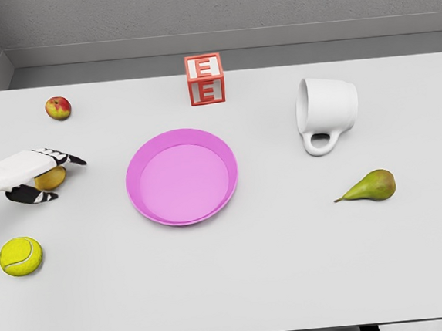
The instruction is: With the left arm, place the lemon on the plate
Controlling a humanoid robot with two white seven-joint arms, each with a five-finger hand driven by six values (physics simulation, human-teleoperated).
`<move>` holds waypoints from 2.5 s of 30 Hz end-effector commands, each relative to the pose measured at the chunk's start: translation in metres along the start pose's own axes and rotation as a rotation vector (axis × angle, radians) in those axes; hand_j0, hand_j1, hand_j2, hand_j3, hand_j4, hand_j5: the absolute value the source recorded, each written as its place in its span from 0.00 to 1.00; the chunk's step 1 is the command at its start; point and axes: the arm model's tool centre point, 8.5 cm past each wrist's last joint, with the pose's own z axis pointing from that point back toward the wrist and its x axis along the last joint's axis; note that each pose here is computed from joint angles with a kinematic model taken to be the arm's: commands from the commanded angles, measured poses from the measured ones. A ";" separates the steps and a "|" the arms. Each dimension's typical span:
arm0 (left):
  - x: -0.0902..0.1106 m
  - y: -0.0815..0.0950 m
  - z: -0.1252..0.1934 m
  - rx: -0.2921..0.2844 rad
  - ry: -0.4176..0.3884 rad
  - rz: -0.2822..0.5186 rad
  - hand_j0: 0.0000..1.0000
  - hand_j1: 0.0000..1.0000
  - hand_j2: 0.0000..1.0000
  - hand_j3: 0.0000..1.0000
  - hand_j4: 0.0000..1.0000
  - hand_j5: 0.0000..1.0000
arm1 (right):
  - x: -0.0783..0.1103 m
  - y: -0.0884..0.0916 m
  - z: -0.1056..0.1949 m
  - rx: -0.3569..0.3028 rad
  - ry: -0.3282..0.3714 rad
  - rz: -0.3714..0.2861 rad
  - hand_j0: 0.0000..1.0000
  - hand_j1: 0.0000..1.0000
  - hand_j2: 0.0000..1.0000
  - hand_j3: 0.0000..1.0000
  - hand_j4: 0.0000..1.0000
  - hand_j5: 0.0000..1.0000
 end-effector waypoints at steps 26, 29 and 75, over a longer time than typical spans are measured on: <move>-0.009 0.007 0.013 0.010 0.020 0.005 0.68 0.68 0.68 0.68 0.68 0.68 | 0.000 0.000 0.000 0.000 0.000 0.000 1.00 1.00 1.00 1.00 1.00 1.00; -0.009 0.006 0.014 0.011 0.022 0.007 0.67 0.67 0.67 0.67 0.67 0.67 | 0.000 0.000 0.000 0.000 0.000 0.000 1.00 1.00 1.00 1.00 1.00 1.00; -0.011 0.005 0.017 -0.005 0.034 -0.008 0.72 0.72 0.72 0.72 0.72 0.72 | 0.000 0.000 0.000 0.000 0.000 0.000 1.00 1.00 1.00 1.00 1.00 1.00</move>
